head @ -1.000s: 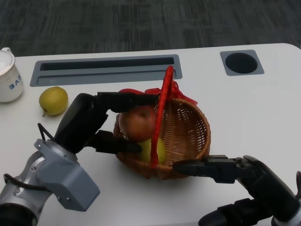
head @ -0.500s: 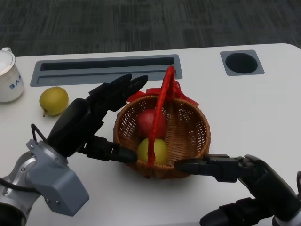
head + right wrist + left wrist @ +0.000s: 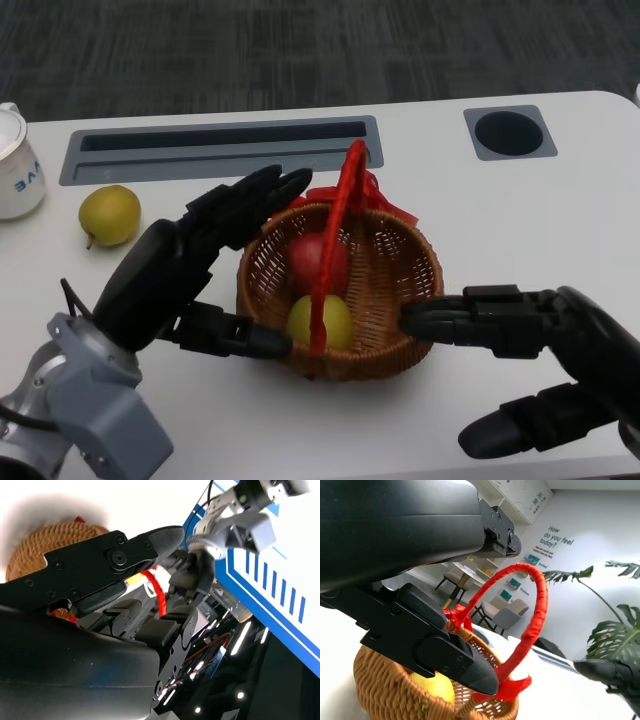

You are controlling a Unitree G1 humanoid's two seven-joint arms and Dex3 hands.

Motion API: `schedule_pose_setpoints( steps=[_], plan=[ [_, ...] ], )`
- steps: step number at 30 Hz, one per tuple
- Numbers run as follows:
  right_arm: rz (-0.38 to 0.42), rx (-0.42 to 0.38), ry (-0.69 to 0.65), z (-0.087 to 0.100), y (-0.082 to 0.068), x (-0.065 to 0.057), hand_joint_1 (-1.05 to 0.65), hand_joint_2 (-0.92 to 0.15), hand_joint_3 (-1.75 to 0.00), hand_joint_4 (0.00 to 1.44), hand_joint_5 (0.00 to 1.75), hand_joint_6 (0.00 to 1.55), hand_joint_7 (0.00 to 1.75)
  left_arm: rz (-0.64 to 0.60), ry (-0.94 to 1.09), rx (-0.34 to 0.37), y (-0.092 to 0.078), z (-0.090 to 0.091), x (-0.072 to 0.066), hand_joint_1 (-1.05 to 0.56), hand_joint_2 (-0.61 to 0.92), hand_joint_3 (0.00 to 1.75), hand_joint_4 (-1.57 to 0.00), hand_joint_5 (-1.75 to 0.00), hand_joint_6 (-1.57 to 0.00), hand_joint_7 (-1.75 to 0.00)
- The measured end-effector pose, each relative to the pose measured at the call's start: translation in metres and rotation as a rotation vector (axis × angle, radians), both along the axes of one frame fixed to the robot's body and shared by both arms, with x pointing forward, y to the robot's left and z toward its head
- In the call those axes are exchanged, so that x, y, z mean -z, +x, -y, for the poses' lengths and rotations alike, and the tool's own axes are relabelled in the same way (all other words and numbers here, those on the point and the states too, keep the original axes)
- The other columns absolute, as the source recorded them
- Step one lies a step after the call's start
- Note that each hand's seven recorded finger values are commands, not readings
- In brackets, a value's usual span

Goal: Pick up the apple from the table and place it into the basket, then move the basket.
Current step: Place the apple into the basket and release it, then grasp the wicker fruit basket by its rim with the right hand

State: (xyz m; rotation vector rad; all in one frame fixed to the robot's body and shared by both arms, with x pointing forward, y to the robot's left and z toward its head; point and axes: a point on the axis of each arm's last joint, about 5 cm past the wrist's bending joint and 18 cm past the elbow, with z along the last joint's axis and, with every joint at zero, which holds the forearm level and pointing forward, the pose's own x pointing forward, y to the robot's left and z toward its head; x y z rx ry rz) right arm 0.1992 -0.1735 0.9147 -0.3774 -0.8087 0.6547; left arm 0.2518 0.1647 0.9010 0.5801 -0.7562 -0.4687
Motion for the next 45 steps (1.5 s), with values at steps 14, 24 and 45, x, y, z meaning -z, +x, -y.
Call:
schedule_pose_setpoints(
  steps=[14, 24, 45],
  plan=[
    [0.077, -0.012, -0.192, 0.009, 0.037, -0.01, -0.58, -0.9, 0.0, 0.66, 0.0, 0.6, 0.0, -0.045, -0.121, -0.028, -0.034, -0.031, 0.011, -0.74, 0.72, 0.0, -0.52, -0.06, -0.5, -0.04],
    [0.082, -0.087, -0.327, -0.004, 0.059, -0.011, -0.56, -0.84, -0.01, 0.72, 0.02, 0.65, 0.01, -0.13, -0.139, -0.104, -0.042, -0.067, 0.008, -0.75, 0.71, 0.0, -0.5, -0.02, -0.5, -0.01],
    [0.073, -0.16, -0.699, -0.033, 0.084, -0.007, -0.58, -0.86, 0.0, 0.72, 0.01, 0.65, 0.01, -0.187, -0.175, -0.197, -0.055, -0.086, 0.017, -0.77, 0.71, 0.0, -0.56, -0.02, -0.54, -0.01]
  ],
)
